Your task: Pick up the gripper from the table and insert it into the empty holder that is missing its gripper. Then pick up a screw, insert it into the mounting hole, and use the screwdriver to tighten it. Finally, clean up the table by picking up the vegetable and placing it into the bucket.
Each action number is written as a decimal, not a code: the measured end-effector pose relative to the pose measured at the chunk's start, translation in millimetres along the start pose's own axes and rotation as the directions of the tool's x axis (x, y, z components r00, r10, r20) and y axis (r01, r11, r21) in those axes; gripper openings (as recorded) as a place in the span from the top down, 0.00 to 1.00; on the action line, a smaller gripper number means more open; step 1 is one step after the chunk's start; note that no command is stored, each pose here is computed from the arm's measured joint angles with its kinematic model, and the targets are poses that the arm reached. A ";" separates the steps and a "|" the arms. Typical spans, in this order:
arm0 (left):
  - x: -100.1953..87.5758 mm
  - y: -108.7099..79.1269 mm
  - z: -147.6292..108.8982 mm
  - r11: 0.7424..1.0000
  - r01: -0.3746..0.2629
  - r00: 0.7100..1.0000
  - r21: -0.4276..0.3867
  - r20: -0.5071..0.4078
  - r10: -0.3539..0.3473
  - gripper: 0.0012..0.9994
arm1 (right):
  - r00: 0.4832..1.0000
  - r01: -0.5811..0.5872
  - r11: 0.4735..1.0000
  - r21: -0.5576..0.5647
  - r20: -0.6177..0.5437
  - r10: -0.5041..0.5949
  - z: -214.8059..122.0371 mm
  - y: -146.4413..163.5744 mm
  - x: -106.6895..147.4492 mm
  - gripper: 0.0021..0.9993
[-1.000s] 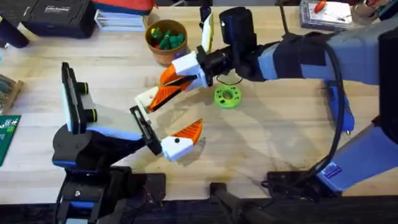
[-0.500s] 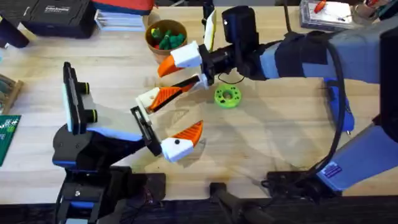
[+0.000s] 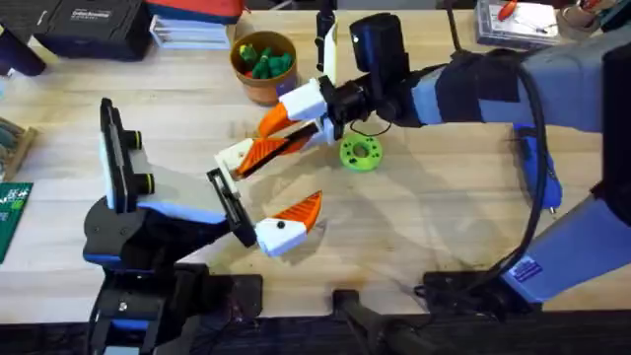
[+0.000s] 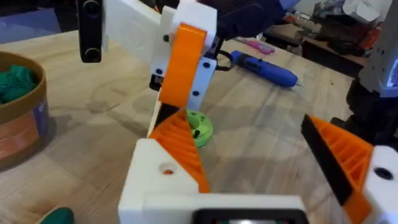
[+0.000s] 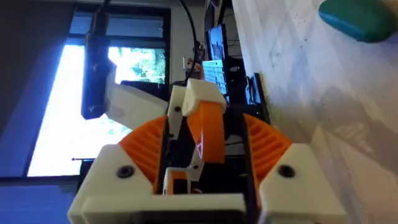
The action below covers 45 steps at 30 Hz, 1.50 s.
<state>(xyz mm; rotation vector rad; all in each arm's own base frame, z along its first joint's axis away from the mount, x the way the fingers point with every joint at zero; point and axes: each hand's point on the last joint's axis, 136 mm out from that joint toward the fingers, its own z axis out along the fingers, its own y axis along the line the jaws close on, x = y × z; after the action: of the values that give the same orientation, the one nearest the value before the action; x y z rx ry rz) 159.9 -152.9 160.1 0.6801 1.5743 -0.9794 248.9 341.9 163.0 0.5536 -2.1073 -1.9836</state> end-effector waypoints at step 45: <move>-2.6 11.3 -1.2 0.998 0.018 1.000 -0.063 0.014 -0.017 0.01 | 0.998 0.024 0.997 0.069 0.048 -0.028 15.2 -8.2 -8.0 0.99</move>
<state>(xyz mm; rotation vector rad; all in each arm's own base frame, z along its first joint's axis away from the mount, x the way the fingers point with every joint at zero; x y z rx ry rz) 169.4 -146.0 160.1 0.6154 1.5949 -0.9416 251.4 358.7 154.5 0.5526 -2.2157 -1.9639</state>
